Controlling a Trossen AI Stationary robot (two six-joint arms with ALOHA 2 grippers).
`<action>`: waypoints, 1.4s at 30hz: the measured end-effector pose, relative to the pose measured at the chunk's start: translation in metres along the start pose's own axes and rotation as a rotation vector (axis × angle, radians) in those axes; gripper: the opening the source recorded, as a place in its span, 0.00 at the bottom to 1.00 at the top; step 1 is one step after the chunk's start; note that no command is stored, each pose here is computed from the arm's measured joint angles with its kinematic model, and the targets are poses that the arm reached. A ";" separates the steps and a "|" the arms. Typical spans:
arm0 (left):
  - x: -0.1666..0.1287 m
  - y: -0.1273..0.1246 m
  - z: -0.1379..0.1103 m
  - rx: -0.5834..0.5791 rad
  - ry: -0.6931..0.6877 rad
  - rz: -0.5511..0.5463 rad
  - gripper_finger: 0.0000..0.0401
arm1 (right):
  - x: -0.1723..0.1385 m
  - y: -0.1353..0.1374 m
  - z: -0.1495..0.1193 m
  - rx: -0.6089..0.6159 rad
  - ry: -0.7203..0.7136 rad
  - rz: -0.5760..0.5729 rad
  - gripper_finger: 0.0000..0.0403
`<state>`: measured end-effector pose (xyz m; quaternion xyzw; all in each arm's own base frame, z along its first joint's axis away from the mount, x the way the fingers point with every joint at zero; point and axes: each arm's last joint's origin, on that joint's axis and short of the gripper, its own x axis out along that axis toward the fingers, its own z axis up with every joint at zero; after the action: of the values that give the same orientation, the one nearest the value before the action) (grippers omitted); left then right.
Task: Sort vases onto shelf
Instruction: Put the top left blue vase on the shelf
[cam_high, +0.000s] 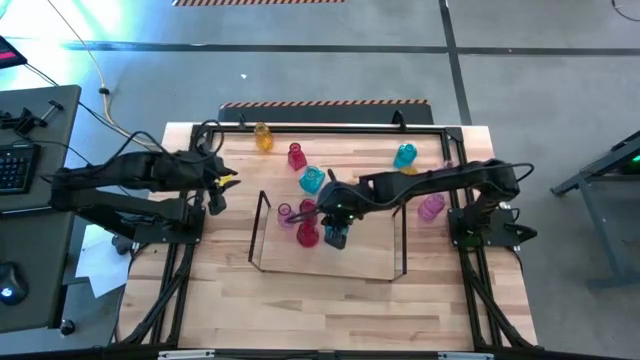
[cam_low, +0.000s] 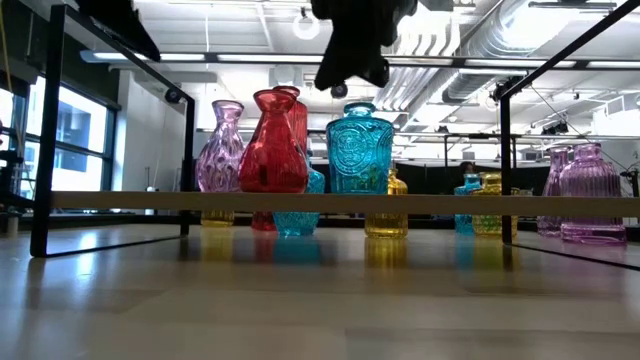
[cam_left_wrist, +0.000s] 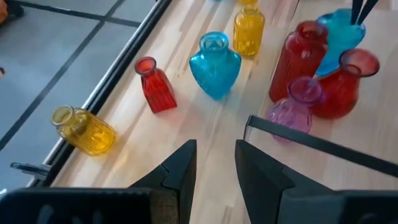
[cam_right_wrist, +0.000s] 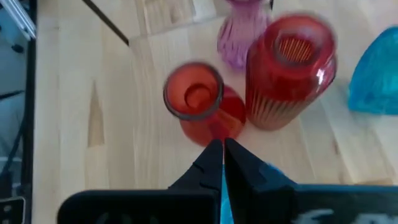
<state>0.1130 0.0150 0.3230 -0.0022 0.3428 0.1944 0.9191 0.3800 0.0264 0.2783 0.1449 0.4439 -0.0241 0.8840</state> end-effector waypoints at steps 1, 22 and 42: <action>0.002 -0.001 0.000 -0.002 -0.008 0.000 0.26 | 0.002 -0.001 -0.001 0.002 0.013 -0.005 0.00; 0.001 -0.001 0.004 -0.010 -0.061 -0.004 0.26 | 0.009 -0.012 -0.005 0.026 0.096 -0.003 0.00; 0.001 -0.001 0.004 -0.010 -0.061 -0.004 0.26 | 0.006 -0.014 -0.021 0.128 0.261 -0.051 0.00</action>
<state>0.1165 0.0153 0.3247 -0.0016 0.3136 0.1943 0.9295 0.3647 0.0194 0.2583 0.1912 0.5560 -0.0559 0.8069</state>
